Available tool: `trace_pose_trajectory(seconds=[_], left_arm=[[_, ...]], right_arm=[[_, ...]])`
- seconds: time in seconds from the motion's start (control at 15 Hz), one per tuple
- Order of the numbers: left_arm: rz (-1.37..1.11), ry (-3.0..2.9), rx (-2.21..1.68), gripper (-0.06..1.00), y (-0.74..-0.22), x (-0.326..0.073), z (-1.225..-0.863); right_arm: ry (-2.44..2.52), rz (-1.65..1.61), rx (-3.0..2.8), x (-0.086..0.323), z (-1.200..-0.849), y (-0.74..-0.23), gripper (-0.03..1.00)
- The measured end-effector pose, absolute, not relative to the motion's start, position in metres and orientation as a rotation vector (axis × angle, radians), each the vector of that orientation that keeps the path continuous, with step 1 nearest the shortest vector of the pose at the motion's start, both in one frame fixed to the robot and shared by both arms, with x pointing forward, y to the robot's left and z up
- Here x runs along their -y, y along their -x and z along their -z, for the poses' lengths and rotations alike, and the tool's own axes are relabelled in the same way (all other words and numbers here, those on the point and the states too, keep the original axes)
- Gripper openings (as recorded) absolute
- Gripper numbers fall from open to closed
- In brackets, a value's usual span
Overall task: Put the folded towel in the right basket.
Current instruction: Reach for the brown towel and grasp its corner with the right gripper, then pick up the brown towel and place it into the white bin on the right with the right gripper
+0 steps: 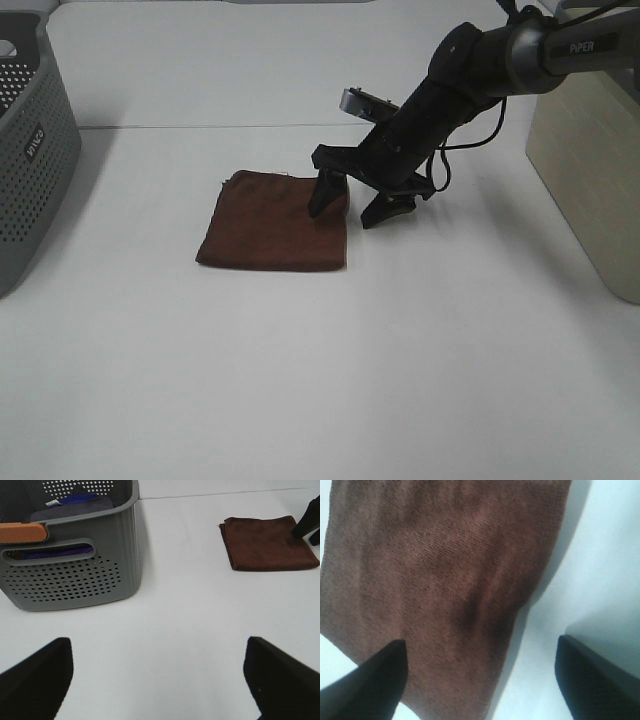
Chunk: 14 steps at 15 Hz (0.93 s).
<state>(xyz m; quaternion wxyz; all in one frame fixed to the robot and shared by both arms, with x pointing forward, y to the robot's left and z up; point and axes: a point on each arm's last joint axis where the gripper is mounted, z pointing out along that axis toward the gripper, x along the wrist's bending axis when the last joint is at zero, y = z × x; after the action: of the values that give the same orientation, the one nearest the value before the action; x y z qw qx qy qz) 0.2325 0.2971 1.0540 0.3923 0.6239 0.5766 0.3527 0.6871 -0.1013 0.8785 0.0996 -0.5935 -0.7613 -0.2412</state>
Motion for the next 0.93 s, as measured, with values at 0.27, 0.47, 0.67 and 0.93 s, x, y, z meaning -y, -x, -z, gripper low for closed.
trace_pose_trajectory(seconds=[0.27,0.47,0.67,0.93], left_arm=[[-0.896,-1.584,-1.464,0.88,-0.233,-0.297,-1.054],[-0.896,-1.584,-1.464,0.88,-0.233,-0.297,-1.054],[-0.896,-1.584,-1.464,0.88,-0.233,-0.297,-1.054],[-0.896,-1.584,-1.464,0.88,-0.233,-0.297,-1.054]], right_arm=[[1.73,0.768,2.157,0.093,-0.87,-0.686,0.73],[1.703,0.8,2.194,0.073,-0.864,-0.681,0.54],[1.699,0.806,2.234,0.065,-0.857,-0.679,0.09],[1.693,0.801,2.264,0.066,-0.859,-0.68,0.0]])
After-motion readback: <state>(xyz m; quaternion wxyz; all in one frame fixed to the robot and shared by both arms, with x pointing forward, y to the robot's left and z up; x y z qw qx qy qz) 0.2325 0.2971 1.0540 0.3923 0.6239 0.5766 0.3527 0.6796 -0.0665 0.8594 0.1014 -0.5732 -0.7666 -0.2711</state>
